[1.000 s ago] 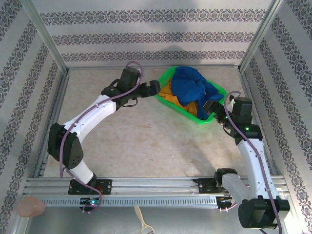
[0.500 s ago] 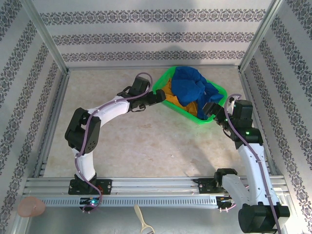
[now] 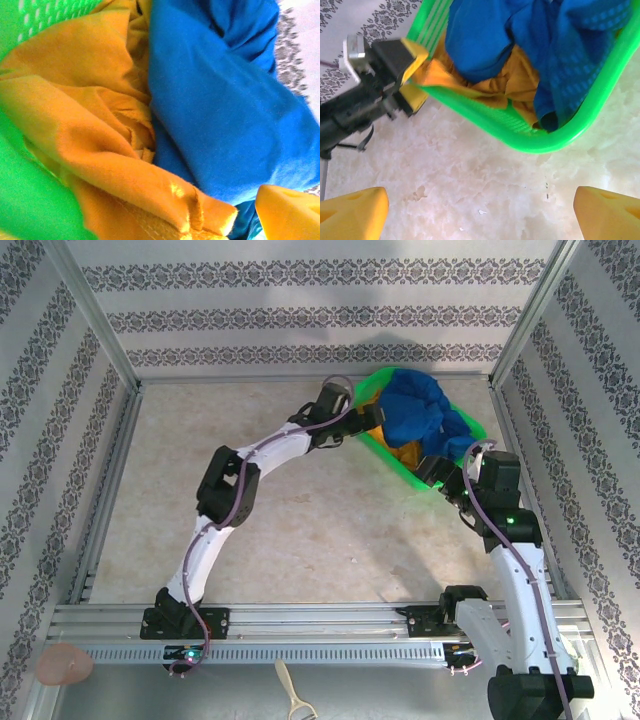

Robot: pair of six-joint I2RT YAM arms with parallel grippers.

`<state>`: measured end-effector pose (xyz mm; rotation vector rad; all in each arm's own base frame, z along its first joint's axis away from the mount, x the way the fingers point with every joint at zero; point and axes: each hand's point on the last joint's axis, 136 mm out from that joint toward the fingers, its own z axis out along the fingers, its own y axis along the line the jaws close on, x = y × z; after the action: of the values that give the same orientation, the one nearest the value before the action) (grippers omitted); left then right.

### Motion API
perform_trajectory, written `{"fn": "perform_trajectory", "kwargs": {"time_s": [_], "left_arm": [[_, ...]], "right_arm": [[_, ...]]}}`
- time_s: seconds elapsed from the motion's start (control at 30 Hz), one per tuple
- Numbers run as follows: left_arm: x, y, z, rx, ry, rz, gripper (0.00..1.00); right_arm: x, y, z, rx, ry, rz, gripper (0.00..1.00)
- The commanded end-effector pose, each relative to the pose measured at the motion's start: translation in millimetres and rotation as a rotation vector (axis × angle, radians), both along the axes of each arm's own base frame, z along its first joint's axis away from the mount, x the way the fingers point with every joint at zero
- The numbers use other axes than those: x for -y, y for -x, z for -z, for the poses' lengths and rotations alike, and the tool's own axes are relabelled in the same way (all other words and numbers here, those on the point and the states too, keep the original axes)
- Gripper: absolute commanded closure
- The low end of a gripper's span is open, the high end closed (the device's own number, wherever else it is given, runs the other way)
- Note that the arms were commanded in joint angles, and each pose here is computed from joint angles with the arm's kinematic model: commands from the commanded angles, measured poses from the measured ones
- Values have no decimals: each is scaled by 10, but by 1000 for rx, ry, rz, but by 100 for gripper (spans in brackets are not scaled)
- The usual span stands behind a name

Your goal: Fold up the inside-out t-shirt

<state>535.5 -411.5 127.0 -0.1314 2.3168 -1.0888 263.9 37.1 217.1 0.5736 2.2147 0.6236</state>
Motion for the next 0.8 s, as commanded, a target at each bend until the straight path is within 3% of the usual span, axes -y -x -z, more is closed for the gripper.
{"fn": "perform_trajectory", "kwargs": {"time_s": [0.0,0.13,0.23,0.4,0.57,0.77], "left_arm": [[539,36,-273,45,92,82,1],[955,-84,-450,107,191,96,1],[971,-198,-437,105,270,55,1],[864,-82,-519,123,174,117,1],[450,67,-814,186,25,100,1],[-322,341,-1086,189,20,-15,1]], "right_arm": [[58,58,-81,-1,23,27,5],[101,42,-149,1,36,46,5],[137,3,-201,5,43,64,5],[177,-193,-306,18,52,73,6],[393,-601,-391,-9,117,151,8],[754,-1149,-340,-79,142,311,9]]}}
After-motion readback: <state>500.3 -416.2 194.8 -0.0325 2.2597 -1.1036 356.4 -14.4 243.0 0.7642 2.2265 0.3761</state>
